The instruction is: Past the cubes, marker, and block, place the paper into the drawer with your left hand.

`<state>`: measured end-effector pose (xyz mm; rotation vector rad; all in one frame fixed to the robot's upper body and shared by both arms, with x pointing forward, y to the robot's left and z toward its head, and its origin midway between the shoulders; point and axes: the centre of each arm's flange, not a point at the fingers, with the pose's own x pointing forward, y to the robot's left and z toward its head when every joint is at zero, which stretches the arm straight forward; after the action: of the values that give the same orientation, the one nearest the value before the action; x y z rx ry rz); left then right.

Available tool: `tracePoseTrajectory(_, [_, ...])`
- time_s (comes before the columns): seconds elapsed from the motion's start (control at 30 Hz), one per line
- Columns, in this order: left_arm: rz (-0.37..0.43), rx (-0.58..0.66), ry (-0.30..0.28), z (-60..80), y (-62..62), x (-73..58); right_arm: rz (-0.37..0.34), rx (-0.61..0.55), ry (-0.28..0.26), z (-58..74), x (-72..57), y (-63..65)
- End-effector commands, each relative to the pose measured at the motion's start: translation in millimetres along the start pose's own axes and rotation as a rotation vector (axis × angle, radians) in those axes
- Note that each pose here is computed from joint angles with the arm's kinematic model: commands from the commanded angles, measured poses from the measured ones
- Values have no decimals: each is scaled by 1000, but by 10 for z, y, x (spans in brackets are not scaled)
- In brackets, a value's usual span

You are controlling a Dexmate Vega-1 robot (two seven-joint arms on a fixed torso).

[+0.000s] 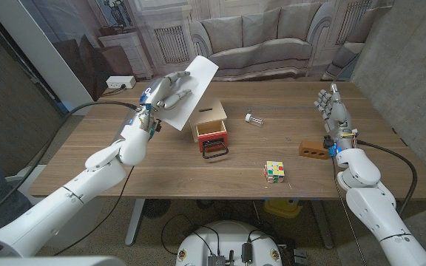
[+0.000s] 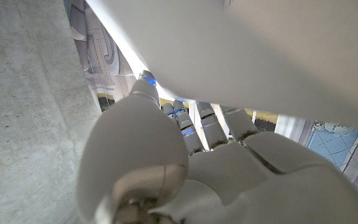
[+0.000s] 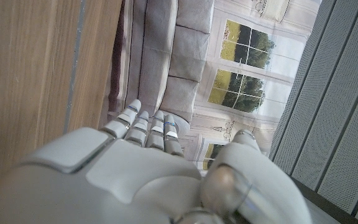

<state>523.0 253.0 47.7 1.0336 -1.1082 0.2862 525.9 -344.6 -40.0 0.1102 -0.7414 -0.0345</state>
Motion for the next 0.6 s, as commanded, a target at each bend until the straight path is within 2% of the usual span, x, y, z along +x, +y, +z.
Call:
tracePoseTrajectory(0.03, [-40,-8,-30,80,-95,133,-27,8,-13,0,-115,-74])
tracePoseTrajectory(0.6, [-113,-23,-53,169,-351,256,-62,21,-18,-36,-241,-183])
